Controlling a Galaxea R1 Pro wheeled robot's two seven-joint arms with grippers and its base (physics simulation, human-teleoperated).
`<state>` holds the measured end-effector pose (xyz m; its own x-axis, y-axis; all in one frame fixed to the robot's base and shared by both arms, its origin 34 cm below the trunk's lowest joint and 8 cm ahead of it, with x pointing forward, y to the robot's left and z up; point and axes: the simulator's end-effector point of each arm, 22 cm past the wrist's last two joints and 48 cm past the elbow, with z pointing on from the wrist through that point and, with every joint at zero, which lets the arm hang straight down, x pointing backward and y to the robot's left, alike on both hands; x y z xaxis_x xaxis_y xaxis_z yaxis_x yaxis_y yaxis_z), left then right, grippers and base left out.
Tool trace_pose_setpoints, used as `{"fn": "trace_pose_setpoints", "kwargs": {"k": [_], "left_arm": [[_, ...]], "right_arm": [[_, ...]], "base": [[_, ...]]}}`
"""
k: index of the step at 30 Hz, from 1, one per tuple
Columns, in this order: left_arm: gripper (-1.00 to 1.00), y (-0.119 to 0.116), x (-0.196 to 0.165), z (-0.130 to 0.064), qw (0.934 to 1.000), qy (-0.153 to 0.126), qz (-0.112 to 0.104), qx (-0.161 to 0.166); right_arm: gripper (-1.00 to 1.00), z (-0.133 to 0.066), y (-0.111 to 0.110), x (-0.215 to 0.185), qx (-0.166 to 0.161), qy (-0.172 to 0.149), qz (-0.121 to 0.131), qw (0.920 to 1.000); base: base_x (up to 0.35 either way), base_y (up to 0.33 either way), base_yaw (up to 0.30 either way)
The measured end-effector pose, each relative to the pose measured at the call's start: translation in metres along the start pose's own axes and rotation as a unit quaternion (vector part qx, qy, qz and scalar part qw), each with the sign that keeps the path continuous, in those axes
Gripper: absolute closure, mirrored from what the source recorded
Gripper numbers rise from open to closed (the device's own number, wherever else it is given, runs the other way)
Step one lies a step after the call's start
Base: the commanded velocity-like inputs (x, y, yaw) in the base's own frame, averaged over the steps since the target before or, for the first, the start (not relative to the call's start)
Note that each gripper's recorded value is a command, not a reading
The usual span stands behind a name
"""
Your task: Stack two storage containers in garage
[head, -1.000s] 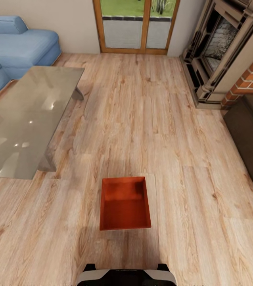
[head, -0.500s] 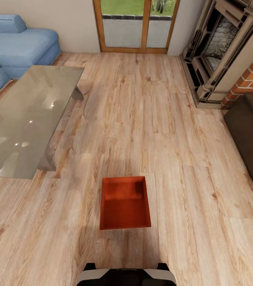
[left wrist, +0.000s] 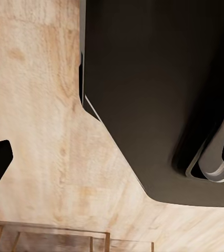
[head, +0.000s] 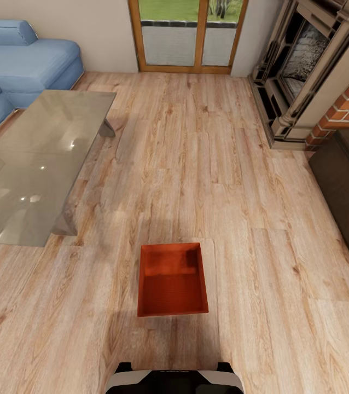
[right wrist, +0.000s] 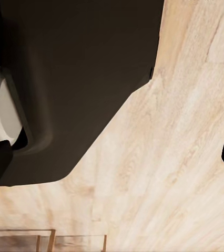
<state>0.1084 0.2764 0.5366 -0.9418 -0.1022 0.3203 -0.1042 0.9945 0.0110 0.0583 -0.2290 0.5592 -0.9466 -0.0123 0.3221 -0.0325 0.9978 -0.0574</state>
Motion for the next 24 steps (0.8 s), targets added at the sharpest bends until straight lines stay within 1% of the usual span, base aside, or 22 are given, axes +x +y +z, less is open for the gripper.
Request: {"fn": "trace_pose_setpoints", "kwargs": {"k": [5,8,15,18,19,20,21,22,23,24], "left_arm": [[-1.00,0.004,-0.004,0.000,1.0000,-0.004,0.005,-0.003],[-1.00,0.006,-0.006,0.000,1.0000,-0.006,0.004,-0.006],[-1.00,0.004,-0.006,0.000,1.0000,-0.006,0.005,-0.005],[-1.00,0.003,-0.020,0.000,0.9998,-0.019,0.006,-0.004],[-1.00,0.002,-0.065,-0.004,0.9981,-0.062,0.009,0.000],[-1.00,0.002,-0.088,-0.007,0.9966,-0.082,0.011,0.001],[-1.00,0.003,-0.096,-0.009,0.9961,-0.087,0.012,0.001],[-1.00,0.004,-0.112,-0.012,0.9952,-0.096,0.013,0.000],[-1.00,0.005,-0.127,-0.016,0.9945,-0.104,0.014,-0.001],[-1.00,0.005,-0.134,-0.018,0.9941,-0.108,0.014,-0.001]], "right_arm": [[-1.00,0.000,0.002,-0.001,-0.002,-0.001,0.008,1.0000],[-1.00,0.000,0.005,-0.003,-0.007,-0.003,0.009,0.9999],[-1.00,0.000,0.006,-0.004,-0.005,-0.005,0.008,0.9999],[-1.00,0.000,0.003,-0.006,-0.006,-0.007,0.004,0.9999],[-1.00,0.001,-0.002,-0.005,-0.007,-0.007,0.001,0.9999],[-1.00,0.001,-0.001,-0.007,-0.009,-0.008,0.000,0.9999],[-1.00,0.001,-0.001,-0.009,-0.009,-0.009,0.000,0.9999],[-1.00,0.001,-0.001,-0.014,-0.010,-0.013,0.000,0.9999],[-1.00,0.002,-0.001,-0.024,-0.010,-0.019,0.000,0.9998],[-1.00,0.003,-0.001,-0.032,-0.010,-0.024,0.000,0.9997]], "base": [[0.000,0.000,0.000],[0.000,0.000,0.000],[0.000,0.000,0.000],[0.000,0.000,0.000],[0.000,0.000,0.000],[0.000,0.000,0.000],[0.000,0.000,0.000],[0.000,0.000,0.000],[0.000,0.000,0.000],[0.000,0.000,0.000]]}}
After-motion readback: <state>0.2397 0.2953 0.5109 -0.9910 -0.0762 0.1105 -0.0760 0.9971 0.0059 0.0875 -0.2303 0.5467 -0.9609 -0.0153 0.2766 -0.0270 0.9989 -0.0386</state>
